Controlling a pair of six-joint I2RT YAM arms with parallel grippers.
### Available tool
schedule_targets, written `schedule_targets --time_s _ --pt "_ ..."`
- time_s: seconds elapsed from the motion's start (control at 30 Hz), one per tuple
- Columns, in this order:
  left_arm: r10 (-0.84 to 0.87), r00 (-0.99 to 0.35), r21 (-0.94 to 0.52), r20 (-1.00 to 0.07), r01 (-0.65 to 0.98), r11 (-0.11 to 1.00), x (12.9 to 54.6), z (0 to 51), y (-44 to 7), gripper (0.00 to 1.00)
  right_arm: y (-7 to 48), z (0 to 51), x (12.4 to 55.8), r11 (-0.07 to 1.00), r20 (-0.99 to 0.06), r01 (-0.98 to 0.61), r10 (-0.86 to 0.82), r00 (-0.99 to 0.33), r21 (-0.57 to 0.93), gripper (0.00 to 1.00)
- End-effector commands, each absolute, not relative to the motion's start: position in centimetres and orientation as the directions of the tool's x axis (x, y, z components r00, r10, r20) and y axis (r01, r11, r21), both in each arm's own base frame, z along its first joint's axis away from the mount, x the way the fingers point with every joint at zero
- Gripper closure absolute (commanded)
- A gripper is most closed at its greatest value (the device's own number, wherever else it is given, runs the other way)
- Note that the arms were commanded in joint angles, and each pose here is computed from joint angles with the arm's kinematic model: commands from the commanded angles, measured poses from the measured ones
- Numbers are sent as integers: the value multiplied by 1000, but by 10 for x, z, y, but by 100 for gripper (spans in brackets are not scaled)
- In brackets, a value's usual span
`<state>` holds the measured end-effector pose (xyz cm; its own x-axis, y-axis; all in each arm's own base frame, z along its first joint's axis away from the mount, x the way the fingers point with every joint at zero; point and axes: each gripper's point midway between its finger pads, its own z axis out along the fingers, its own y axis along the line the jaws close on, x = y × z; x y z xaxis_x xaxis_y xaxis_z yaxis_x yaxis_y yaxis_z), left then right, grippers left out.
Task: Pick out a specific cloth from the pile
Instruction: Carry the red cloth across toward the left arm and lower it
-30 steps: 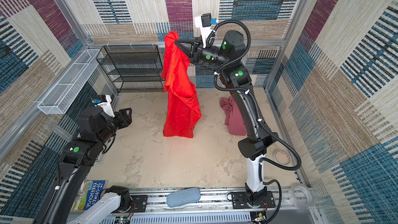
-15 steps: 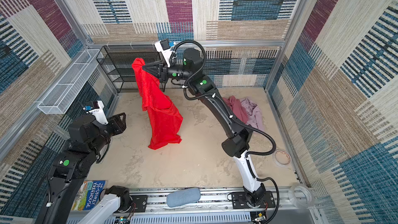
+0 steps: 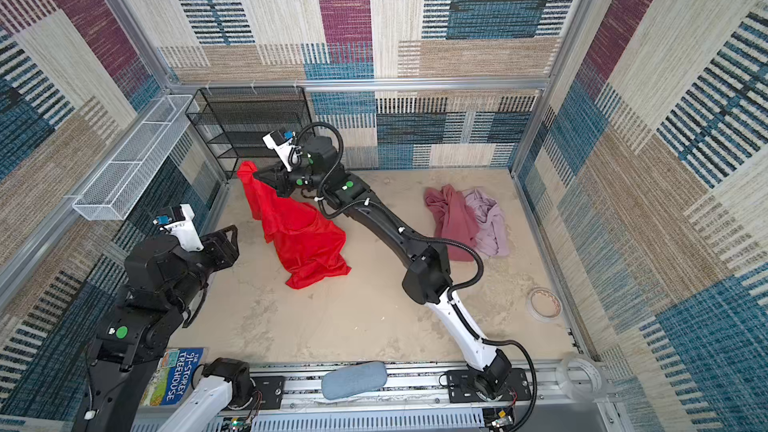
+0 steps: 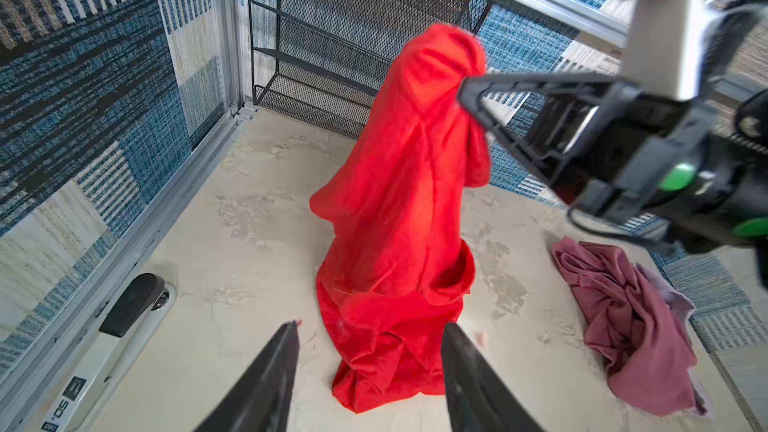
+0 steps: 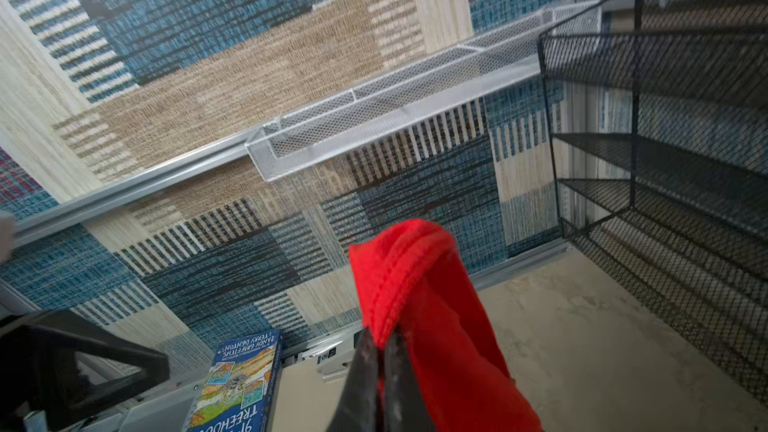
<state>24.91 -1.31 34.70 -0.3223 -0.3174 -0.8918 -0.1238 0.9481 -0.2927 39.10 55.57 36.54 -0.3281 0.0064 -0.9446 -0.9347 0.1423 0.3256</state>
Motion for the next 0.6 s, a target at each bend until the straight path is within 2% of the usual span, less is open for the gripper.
schedule_targets --time_s 0.0,0.23,0.47,0.57 --pt "-293 -327 -264 -899 -131 956 247 346 -10 42 571 341 397 173 -948 -934 3 -318 313 100" --pt "-296 -327 -268 -897 -127 955 246 348 -11 42 601 282 394 184 -927 -914 -34 -372 360 100" --pt "-300 -333 -272 -894 -130 953 248 345 -11 42 618 228 388 187 -897 -892 -86 -433 413 96" --pt "-304 -342 -271 -889 -141 952 249 339 -11 42 619 211 390 198 -883 -879 -102 -459 434 90"
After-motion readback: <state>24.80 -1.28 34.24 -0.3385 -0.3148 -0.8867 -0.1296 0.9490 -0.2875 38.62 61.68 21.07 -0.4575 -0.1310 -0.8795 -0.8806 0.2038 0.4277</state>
